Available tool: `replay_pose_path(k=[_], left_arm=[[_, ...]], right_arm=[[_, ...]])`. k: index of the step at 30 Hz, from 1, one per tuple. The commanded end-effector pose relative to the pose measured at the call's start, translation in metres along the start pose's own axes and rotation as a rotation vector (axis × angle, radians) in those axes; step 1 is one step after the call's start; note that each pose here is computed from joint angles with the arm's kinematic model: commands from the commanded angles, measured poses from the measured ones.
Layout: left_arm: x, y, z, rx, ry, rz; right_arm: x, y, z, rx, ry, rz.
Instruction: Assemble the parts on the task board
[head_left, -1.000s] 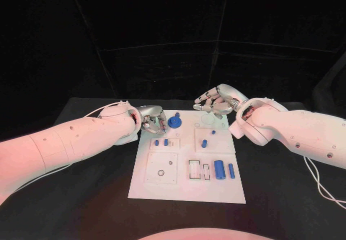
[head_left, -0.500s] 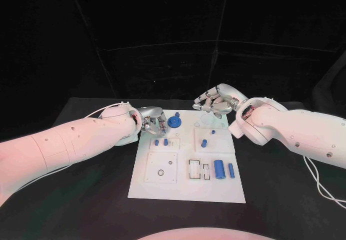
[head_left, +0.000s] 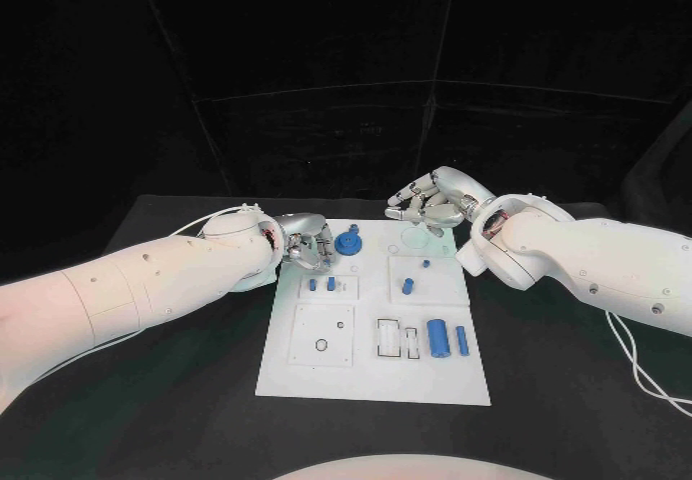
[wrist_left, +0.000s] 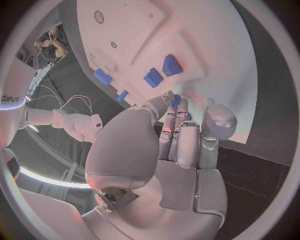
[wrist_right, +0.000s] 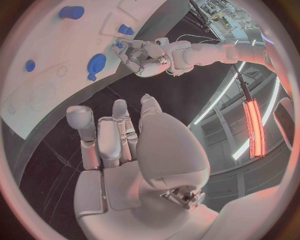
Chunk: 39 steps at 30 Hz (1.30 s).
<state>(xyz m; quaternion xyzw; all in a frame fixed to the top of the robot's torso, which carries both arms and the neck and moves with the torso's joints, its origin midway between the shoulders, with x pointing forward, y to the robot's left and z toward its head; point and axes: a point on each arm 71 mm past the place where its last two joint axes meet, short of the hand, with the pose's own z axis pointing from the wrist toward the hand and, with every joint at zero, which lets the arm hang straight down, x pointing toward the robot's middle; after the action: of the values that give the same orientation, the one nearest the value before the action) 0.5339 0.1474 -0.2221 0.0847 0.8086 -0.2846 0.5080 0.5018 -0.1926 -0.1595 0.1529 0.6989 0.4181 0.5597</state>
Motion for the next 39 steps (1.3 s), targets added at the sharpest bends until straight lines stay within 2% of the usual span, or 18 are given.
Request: replay_pose_path(k=[1, 27, 39], left_arm=[[0.0028, -0.003, 0.0008, 0.01, 0.009, 0.001], [0.0026, -0.0064, 0.0005, 0.01, -0.01, 0.0], [0.0027, -0.0038, 0.0003, -0.012, -0.009, 0.0]], right_arm=[[-0.0005, 0.0019, 0.0003, -0.011, -0.004, 0.002], [-0.0009, 0.0013, 0.0004, -0.009, -0.004, 0.001], [-0.0009, 0.0012, 0.0004, -0.008, -0.004, 0.001]])
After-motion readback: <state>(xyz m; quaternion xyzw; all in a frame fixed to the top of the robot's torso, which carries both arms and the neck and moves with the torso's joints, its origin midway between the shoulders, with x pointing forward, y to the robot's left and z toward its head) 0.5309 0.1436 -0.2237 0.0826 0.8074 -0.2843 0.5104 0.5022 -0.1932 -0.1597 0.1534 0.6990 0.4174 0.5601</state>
